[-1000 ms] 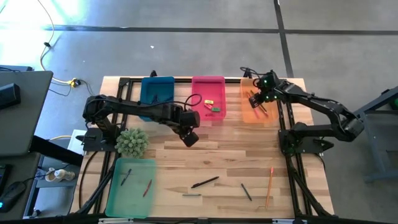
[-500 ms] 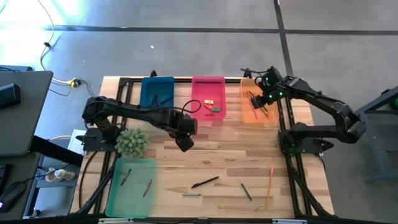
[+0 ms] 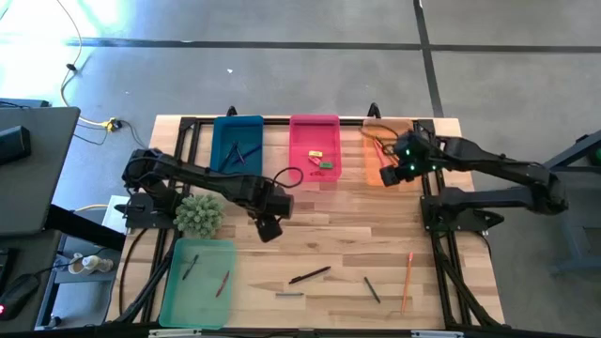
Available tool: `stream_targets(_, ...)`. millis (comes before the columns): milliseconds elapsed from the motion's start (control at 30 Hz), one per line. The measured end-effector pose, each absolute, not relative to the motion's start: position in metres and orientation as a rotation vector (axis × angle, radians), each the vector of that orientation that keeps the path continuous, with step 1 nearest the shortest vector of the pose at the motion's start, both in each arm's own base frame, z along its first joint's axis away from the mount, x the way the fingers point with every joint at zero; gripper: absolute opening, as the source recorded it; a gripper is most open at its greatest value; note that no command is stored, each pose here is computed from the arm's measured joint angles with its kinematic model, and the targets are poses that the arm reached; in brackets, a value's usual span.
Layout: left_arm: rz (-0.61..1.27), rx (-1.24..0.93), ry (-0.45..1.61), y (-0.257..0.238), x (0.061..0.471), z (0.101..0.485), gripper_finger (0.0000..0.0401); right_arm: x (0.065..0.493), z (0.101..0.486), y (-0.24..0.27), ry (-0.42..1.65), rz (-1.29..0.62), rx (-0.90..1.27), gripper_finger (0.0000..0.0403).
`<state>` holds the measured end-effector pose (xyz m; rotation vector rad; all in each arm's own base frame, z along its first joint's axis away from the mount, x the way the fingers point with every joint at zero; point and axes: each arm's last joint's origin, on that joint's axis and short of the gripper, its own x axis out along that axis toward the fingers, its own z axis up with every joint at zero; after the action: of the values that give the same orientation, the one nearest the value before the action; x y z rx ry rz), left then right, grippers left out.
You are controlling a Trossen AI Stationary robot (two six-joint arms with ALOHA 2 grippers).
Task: Sort crayons/erasers/pens/pencils in bins
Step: Put the green crayon into the green bin
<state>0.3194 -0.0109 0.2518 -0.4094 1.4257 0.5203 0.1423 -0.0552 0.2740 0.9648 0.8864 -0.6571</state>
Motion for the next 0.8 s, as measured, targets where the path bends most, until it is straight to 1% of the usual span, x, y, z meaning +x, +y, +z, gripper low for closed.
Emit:
stream_targets(133,0.481,-0.372,1.431,-0.019,0.319,0.252,0.0155,0.145,0.273,-0.032,0.932,-0.666,0.987,0.0138)
stream_targets(300,0.437,-0.330,1.436,-0.028,0.319,0.252,0.0154,0.150,0.273,-0.004,0.927,-0.652,0.994,0.0138)
stream_targets(567,0.379,-0.299,1.401,-0.041,0.322,0.252,0.0154,0.151,0.271,0.035,0.947,-0.639,1.087,0.0138)
stream_targets(700,0.359,-0.295,1.394,-0.046,0.322,0.252,0.0154,0.164,0.266,0.058,0.952,-0.580,1.115,0.0138)
stream_targets(800,0.344,-0.283,1.395,-0.050,0.322,0.252,0.0154,0.178,0.263,0.075,0.886,-0.517,1.105,0.0138)
